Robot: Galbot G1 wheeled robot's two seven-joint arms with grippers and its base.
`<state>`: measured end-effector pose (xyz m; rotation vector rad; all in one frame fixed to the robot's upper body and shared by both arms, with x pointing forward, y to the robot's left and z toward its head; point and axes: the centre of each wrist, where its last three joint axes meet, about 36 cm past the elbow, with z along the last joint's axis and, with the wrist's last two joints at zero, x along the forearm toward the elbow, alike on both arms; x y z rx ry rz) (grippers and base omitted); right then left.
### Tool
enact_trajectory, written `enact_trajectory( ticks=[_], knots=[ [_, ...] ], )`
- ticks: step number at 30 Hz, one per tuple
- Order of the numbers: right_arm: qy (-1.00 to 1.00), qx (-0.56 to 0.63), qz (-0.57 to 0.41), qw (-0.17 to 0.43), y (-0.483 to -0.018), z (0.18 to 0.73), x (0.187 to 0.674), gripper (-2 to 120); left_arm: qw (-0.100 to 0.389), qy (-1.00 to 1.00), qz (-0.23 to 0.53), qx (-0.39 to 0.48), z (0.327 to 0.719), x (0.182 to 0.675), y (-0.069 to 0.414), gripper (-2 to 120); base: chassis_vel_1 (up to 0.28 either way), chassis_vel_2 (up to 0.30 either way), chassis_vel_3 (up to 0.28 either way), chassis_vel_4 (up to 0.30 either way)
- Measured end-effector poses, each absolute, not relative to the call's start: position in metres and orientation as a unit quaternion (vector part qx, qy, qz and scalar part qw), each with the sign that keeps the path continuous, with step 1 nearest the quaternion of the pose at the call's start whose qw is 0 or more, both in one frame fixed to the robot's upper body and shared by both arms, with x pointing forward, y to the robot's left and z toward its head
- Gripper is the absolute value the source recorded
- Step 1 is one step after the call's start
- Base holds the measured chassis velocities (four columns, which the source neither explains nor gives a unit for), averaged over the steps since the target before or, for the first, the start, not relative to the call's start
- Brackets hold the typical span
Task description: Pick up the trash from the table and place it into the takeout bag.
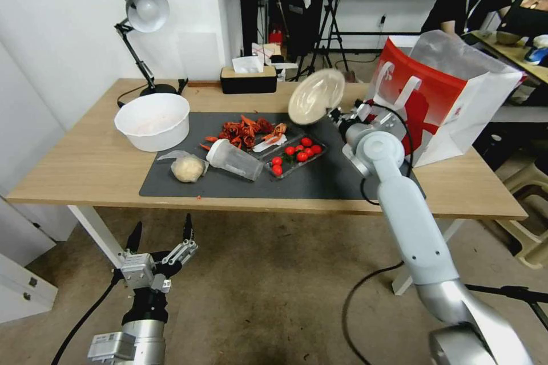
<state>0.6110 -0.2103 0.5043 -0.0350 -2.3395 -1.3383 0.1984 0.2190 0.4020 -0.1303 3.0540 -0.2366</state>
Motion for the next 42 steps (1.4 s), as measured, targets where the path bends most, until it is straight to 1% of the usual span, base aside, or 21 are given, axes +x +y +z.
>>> enact_trajectory(
  ticks=[1,4,5,8,9,13,14,17,18,21,22,25,29,30,31,33,35,36,38,39,42],
  knots=[
    [-0.846,-0.013,-0.484,0.221,-0.210,0.504,0.611,0,0.038,0.995,-0.077,-0.042,0.402,0.198,0.219,100,0.000,0.000,0.000,0.000],
    [-0.895,0.026,-0.417,0.157,-0.211,0.517,0.591,0,0.043,0.995,-0.077,-0.042,0.405,0.200,0.219,100,0.000,0.000,0.000,0.000],
    [-0.895,0.026,-0.417,0.157,-0.211,0.517,0.591,0,0.043,0.995,-0.077,-0.042,0.405,0.200,0.219,100,0.000,0.000,0.000,0.000],
    [-0.946,0.049,-0.308,0.085,-0.219,0.536,0.571,0,0.044,0.995,-0.077,-0.042,0.406,0.201,0.219,100,0.000,0.000,0.000,0.000],
    [-0.946,0.049,-0.308,0.085,-0.219,0.536,0.571,0,0.044,0.995,-0.077,-0.042,0.406,0.201,0.219,100,0.000,0.000,0.000,0.000],
    [-0.986,0.058,-0.155,-0.037,-0.239,0.566,0.547,0,0.044,0.995,-0.076,-0.041,0.406,0.201,0.218,100,0.000,0.000,0.000,0.000],
    [-0.986,0.058,-0.155,-0.037,-0.239,0.566,0.547,0,0.044,0.995,-0.076,-0.041,0.406,0.201,0.218,100,0.000,0.000,0.000,0.000],
    [-0.990,0.038,-0.094,-0.098,-0.254,0.589,0.538,0,0.045,0.995,-0.075,-0.041,0.407,0.201,0.218,100,0.000,0.000,0.000,0.000],
    [-0.990,0.038,-0.094,-0.098,-0.254,0.589,0.538,0,0.045,0.995,-0.075,-0.041,0.407,0.201,0.218,100,0.000,0.000,0.000,0.000],
    [-0.989,-0.044,-0.011,-0.143,-0.278,0.624,0.529,0,0.044,0.995,-0.076,-0.038,0.407,0.201,0.216,100,0.000,0.000,0.000,0.000],
    [-0.989,-0.044,-0.011,-0.143,-0.278,0.624,0.529,0,0.044,0.995,-0.076,-0.038,0.407,0.201,0.216,100,0.000,0.000,0.000,0.000],
    [-0.978,-0.145,0.061,-0.134,-0.307,0.647,0.524,0,0.044,0.995,-0.083,-0.032,0.408,0.201,0.212,100,0.000,0.000,0.000,0.000],
    [-0.975,-0.176,0.075,-0.114,-0.330,0.653,0.527,1,0.042,0.994,-0.095,-0.024,0.411,0.201,0.205,100,0.000,0.000,0.000,0.000],
    [-0.976,-0.178,0.073,-0.106,-0.335,0.651,0.529,6,0.041,0.994,-0.099,-0.020,0.412,0.201,0.203,100,0.000,0.000,0.000,0.000],
    [-0.976,-0.178,0.073,-0.106,-0.335,0.651,0.529,6,0.041,0.994,-0.099,-0.020,0.412,0.201,0.203,100,0.000,0.000,0.000,0.000],
    [-0.976,-0.177,0.065,-0.105,-0.339,0.643,0.534,14,0.041,0.994,-0.103,-0.015,0.412,0.201,0.199,100,0.000,0.000,0.000,0.000],
    [-0.977,-0.175,0.063,-0.103,-0.339,0.641,0.534,16,0.040,0.994,-0.103,-0.014,0.412,0.201,0.198,100,0.000,0.000,0.000,0.000],
    [-0.979,-0.171,0.057,-0.097,-0.337,0.636,0.535,24,0.042,0.994,-0.102,-0.011,0.414,0.201,0.197,100,0.000,0.000,0.000,0.000],
    [-0.980,-0.168,0.053,-0.091,-0.336,0.629,0.535,34,0.043,0.994,-0.101,-0.012,0.416,0.201,0.198,100,0.000,0.000,0.000,0.000],
    [-0.980,-0.168,0.053,-0.091,-0.336,0.629,0.535,34,0.043,0.994,-0.101,-0.012,0.416,0.201,0.198,100,0.000,0.000,0.000,0.000],
    [-0.982,-0.159,0.045,-0.087,-0.333,0.624,0.532,47,0.040,0.994,-0.099,-0.013,0.415,0.198,0.198,100,0.000,0.000,0.000,0.000]
  ],
)
